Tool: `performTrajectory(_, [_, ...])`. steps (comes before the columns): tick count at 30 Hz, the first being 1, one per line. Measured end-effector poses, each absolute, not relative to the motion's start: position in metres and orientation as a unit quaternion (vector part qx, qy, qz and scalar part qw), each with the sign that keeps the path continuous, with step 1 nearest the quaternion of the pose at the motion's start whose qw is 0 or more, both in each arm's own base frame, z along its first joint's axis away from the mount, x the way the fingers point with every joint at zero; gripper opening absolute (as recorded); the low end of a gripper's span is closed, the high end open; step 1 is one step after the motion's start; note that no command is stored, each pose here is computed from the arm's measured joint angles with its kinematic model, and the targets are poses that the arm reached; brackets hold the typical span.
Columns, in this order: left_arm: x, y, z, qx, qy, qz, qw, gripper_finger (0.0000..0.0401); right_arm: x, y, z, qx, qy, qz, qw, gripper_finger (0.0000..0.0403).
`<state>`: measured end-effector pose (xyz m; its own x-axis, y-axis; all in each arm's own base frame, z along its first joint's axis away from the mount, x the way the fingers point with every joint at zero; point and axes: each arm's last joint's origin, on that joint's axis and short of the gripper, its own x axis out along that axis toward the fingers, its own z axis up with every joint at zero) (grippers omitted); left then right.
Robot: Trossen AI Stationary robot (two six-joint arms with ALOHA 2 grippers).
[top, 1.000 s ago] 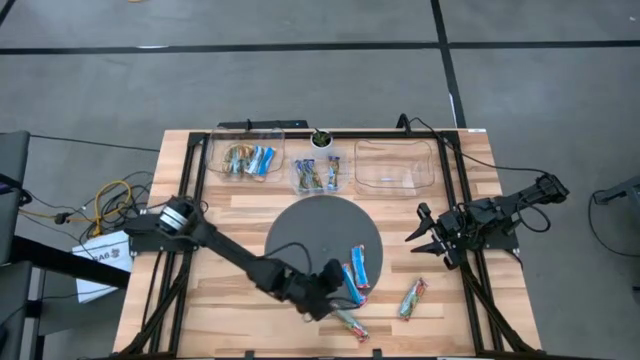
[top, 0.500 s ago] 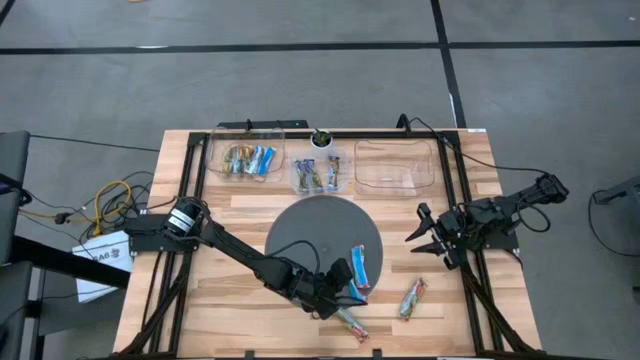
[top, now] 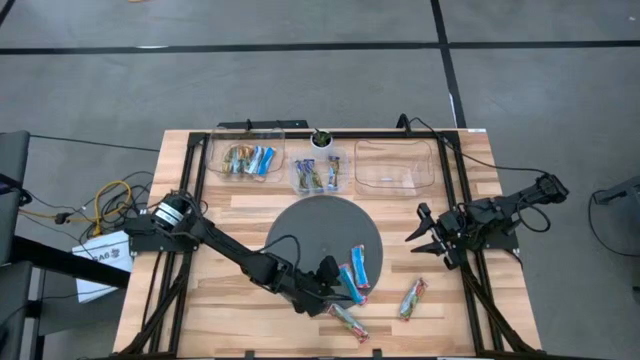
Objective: Pick and place Granola Bars by type
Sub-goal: Put the red granola bar into the right transparent bin
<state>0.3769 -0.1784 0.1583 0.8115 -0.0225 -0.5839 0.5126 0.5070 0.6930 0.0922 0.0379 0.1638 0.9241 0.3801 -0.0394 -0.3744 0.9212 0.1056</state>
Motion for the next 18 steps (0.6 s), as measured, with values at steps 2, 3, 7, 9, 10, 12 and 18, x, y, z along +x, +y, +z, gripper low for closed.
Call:
performTrajectory(2, [0.374, -0.173, 0.157, 0.474, 0.251, -0.157, 0.829, 0.0154, 0.092, 0.038, 0.164, 0.048, 0.029, 0.192, 0.980, 0.0137])
performTrajectory(3, [0.371, -0.170, 0.158, 0.478, 0.249, -0.156, 0.827, 0.0154, 0.092, 0.038, 0.164, 0.048, 0.029, 0.192, 0.980, 0.0137])
performTrajectory(7, [0.356, -0.159, 0.161, 0.481, 0.255, -0.133, 0.828, 0.0154, 0.092, 0.038, 0.164, 0.048, 0.029, 0.192, 0.980, 0.0138])
performTrajectory(9, [0.346, -0.153, 0.167, 0.477, 0.262, -0.107, 0.832, 0.0154, 0.092, 0.038, 0.164, 0.048, 0.030, 0.193, 0.980, 0.0139])
performTrajectory(10, [0.341, -0.151, 0.170, 0.471, 0.263, -0.098, 0.836, 0.0154, 0.092, 0.038, 0.164, 0.048, 0.029, 0.192, 0.980, 0.0139])
performTrajectory(12, [0.326, -0.143, 0.174, 0.455, 0.273, -0.089, 0.843, 0.0154, 0.092, 0.038, 0.164, 0.048, 0.029, 0.193, 0.980, 0.0138])
performTrajectory(18, [0.282, -0.114, 0.179, 0.350, 0.284, -0.092, 0.888, 0.0154, 0.092, 0.038, 0.164, 0.048, 0.028, 0.192, 0.980, 0.0138])
